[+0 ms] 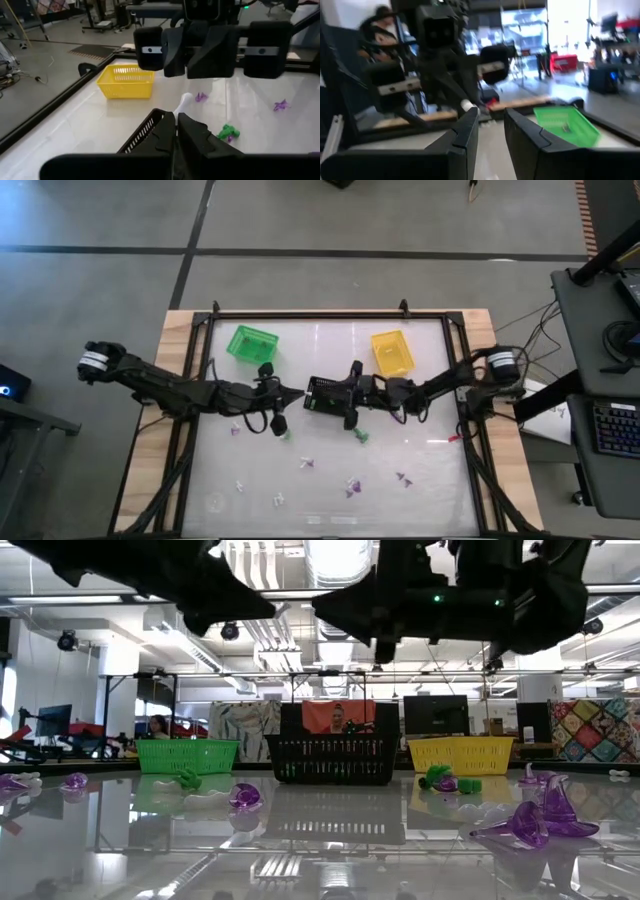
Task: Sort Halloween decoration
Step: Put the white bone toy into the yellow bin
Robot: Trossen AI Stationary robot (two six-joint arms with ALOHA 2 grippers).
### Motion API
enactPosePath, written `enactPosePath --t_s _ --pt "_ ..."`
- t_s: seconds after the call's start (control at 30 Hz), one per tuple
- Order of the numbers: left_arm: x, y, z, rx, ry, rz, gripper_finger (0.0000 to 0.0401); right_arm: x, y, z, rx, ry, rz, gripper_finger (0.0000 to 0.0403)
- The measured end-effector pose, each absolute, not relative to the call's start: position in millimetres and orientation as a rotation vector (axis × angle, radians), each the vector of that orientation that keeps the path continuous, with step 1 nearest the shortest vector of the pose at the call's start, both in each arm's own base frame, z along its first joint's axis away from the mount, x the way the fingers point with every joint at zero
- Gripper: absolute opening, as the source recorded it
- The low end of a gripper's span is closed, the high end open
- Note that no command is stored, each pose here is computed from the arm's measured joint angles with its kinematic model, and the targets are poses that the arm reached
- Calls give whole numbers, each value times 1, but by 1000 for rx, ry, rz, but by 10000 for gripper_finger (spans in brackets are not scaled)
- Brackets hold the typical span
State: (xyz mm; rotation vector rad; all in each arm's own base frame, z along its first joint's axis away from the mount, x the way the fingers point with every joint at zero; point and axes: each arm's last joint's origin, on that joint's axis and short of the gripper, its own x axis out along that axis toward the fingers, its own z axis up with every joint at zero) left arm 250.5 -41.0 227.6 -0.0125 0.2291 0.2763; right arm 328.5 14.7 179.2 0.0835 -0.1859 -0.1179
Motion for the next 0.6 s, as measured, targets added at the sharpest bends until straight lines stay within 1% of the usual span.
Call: enactPosePath --t_s 0.1,0.2,0.5,0.6 --pt "257 -42 226 -8 242 276 0 339 16 175 73 -207 -101 84" --pt "261 -43 224 -3 254 276 0 347 18 173 67 -209 -42 84" --pt "263 -44 229 6 243 273 0 350 18 173 68 -198 -39 84" --pt "261 -45 224 12 300 248 0 350 18 172 73 -181 -39 84"
